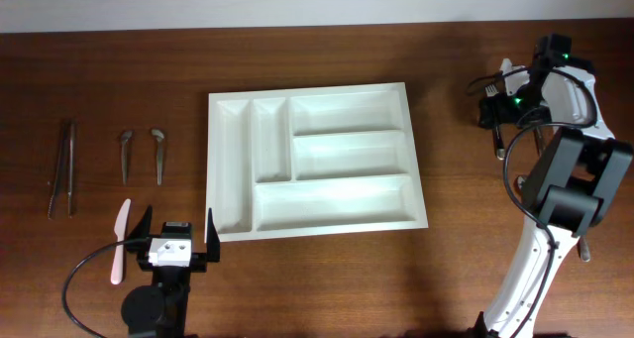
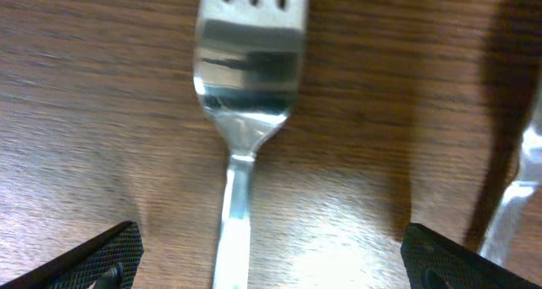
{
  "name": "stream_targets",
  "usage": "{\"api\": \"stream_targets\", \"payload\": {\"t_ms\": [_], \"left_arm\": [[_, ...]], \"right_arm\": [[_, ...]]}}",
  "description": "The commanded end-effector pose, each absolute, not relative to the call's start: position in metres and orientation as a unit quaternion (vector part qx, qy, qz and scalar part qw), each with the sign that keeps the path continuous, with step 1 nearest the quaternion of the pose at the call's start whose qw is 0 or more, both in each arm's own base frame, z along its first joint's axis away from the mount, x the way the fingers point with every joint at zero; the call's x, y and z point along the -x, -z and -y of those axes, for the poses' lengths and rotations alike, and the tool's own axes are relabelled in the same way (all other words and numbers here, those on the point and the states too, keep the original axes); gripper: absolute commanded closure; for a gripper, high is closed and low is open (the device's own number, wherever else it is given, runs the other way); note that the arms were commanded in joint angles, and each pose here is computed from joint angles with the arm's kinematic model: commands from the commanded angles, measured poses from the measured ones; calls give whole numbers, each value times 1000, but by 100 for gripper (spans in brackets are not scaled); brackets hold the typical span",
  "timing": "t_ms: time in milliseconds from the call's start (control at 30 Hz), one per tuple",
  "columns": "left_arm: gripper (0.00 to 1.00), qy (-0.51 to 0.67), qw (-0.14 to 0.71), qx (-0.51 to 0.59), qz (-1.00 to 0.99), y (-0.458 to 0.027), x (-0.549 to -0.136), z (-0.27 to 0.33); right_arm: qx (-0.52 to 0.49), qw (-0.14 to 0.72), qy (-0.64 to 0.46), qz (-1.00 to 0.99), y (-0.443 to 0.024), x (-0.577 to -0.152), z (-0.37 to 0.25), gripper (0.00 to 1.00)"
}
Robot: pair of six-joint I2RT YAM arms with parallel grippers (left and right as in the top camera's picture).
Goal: Pack container
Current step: 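Lower the right gripper and grasp the fork handle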
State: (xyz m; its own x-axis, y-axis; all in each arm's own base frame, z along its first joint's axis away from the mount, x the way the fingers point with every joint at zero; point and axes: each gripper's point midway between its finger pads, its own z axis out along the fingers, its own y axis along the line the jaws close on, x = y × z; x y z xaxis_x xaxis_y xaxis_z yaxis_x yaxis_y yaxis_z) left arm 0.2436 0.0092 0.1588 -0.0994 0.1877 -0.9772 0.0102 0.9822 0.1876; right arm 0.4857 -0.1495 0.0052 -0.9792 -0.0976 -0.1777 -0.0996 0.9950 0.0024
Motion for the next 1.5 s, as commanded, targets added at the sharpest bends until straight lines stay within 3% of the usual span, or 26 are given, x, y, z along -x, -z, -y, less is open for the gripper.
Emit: {"api": "stream_targets", "payload": {"t_ms": [0,1300,1467], "left_arm": [[1,-76,667,-69,-738,-158,-243,-11],[1,-76,667,-69,-738,-158,-243,-11],[1,-76,667,-69,-738,-158,-243,-11]], "right_arm": [[49,80,5,-996,-1,-486,150,1],[66,40,2,-997,17,-477,131,0],[66,44,-7,-997,17,-477,128,9]]}}
